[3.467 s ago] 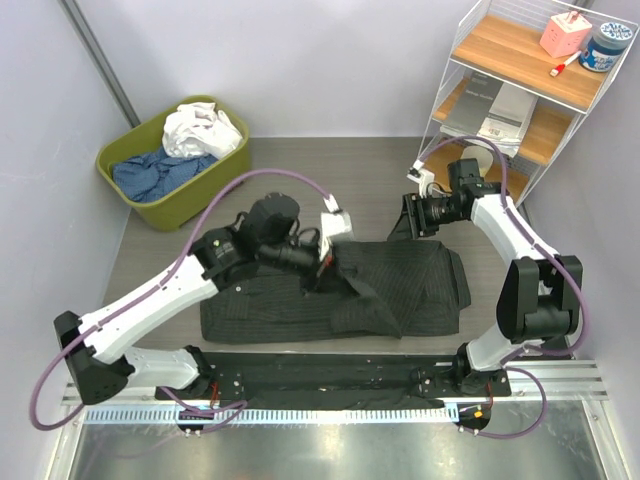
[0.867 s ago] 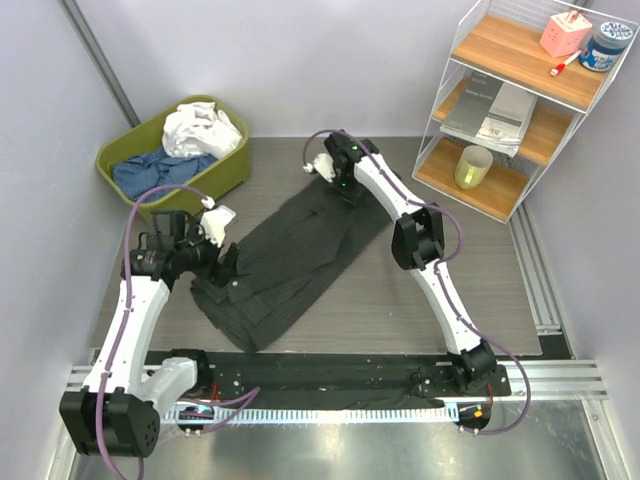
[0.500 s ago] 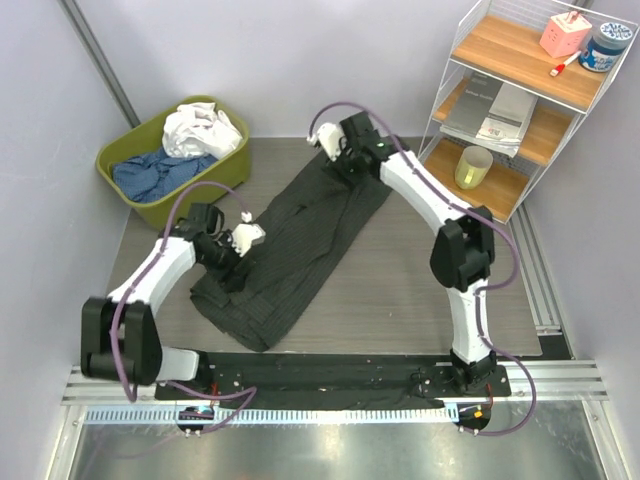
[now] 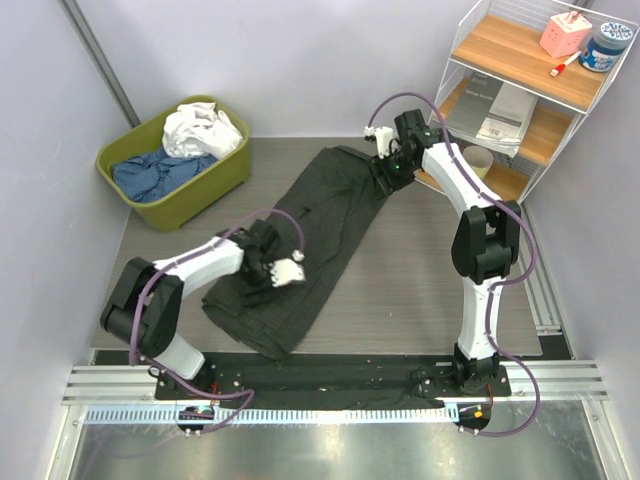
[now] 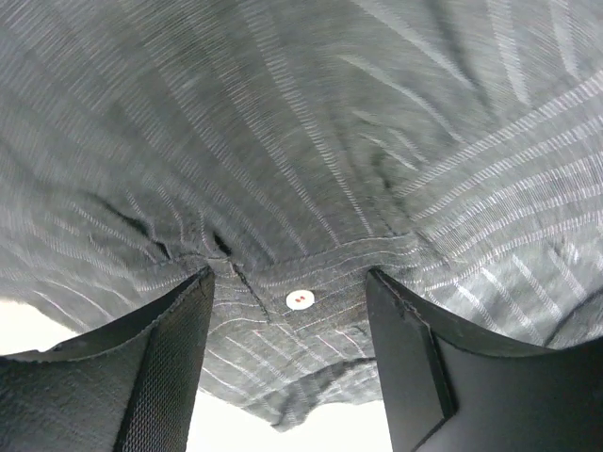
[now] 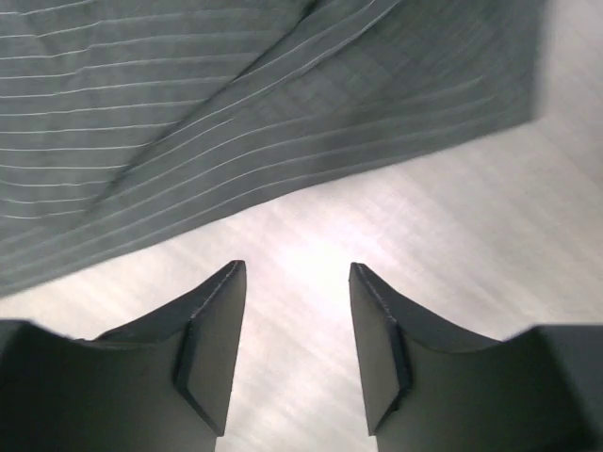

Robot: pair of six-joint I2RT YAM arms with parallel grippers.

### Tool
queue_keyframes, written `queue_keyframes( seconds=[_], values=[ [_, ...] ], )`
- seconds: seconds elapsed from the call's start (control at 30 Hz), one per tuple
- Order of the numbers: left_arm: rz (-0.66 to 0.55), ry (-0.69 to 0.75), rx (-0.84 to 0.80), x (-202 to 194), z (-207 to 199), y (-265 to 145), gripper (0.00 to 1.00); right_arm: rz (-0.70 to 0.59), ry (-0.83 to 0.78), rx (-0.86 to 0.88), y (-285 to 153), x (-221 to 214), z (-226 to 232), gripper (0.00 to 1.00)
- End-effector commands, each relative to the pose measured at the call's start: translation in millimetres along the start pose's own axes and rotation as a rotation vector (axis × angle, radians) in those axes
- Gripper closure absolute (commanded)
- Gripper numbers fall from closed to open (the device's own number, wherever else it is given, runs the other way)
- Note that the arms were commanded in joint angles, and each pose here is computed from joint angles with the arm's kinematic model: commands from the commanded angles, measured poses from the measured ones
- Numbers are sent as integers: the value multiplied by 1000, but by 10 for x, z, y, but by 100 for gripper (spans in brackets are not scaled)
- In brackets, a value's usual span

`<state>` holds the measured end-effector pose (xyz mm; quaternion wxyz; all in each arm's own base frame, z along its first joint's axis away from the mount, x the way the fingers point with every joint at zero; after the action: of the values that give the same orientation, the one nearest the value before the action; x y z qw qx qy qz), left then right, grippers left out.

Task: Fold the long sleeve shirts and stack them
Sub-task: Fold the shirt

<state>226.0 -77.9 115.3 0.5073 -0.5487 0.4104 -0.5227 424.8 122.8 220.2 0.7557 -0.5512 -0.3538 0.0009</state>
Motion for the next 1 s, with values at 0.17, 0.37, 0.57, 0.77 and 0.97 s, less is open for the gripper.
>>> queue_keyframes(
  seconds=[0.17, 0.37, 0.57, 0.77, 0.97],
  values=[
    [-59, 103, -257, 1208, -805, 74, 36, 47, 44, 80, 233, -39, -157, 52],
    [-271, -34, -343, 1489, -769, -327, 31, 115, -7, 109, 673, -70, -61, 59],
    [-546, -159, -275, 1175, -574, -924, 21, 165, -83, 92, 1083, -133, 67, 60],
    [-589, -317, -133, 787, -468, -1061, 11, 146, -142, 17, 1428, -54, 9, 62],
    [-540, -392, -31, 488, -305, -1047, 2, 26, -157, -71, 1568, 263, -137, 63]
  ],
)
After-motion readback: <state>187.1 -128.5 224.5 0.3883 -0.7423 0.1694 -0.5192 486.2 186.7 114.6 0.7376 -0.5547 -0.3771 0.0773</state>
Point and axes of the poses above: each gripper's point midway between its finger pads, its own y axis out along the fingers, its own z axis along the line the jaws close on, x = y × z, the point moved 10 cm from there along -y, back along the fingers, and after that the axes turned 7 degrees about y, right-handed, at the moved point
